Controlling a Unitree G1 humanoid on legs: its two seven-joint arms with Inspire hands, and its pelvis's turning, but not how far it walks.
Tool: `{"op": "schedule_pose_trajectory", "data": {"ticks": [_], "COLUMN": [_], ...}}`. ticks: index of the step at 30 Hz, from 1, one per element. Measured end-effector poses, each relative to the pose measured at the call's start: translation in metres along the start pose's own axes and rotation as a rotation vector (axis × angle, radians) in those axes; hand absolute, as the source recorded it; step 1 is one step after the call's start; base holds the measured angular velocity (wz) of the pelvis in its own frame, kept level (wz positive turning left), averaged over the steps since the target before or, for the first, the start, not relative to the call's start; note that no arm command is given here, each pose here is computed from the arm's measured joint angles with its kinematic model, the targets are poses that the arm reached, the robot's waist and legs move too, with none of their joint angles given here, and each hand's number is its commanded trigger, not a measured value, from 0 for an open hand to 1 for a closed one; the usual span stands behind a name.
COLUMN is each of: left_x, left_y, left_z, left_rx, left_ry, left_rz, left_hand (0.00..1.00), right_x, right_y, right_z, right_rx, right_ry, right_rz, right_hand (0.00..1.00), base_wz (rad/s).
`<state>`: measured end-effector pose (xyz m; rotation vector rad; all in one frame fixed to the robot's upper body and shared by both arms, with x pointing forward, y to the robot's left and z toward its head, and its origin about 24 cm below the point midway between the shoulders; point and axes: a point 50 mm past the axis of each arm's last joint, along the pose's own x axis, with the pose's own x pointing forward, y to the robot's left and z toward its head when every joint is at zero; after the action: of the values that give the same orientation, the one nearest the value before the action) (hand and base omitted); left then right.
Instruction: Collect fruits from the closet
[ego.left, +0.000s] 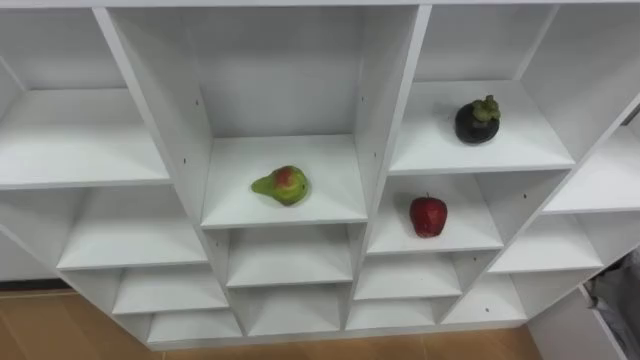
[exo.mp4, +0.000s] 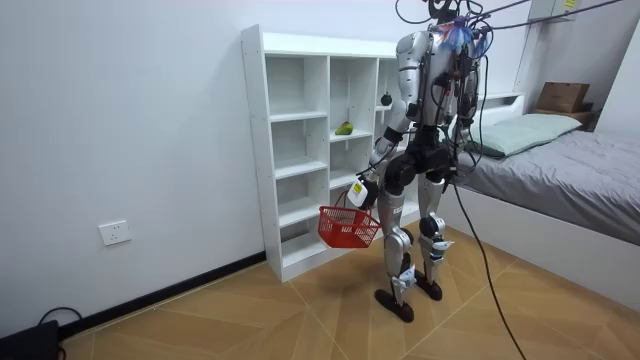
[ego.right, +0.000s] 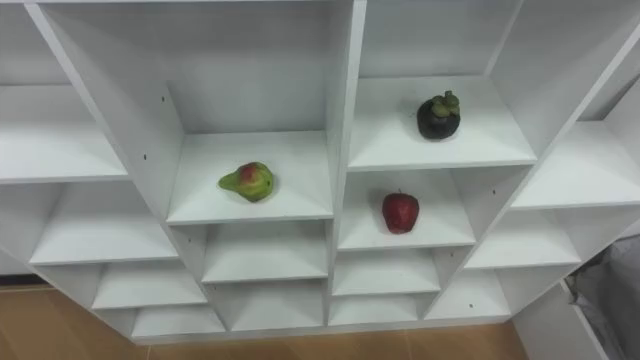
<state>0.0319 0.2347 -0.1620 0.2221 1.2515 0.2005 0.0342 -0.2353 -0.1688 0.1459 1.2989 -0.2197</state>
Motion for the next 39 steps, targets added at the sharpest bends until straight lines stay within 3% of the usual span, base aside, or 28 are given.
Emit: {"op": "schedule_pose_trajectory", "data": {"ticks": [30,39], "left_x": [0.001,0.002], "left_y": [0.0,0.002], "left_z": [0.007,0.01], "left_rx": [0.001,0.034], "left_ry": [-0.038,-0.053], "left_rz": [0.0,0.021], "left_hand": [1.0,1.0], "right_x": [0.001,0.0], "right_y": [0.002,0.003], "right_z": [0.004,0.015], "right_rx": [-0.041,-0.153], "right_ry": [-0.036,-0.09], "right_rz": [-0.047,-0.094], "right_hand": [0.0,0.0], "base_wz": [-0.01,0.0]}}
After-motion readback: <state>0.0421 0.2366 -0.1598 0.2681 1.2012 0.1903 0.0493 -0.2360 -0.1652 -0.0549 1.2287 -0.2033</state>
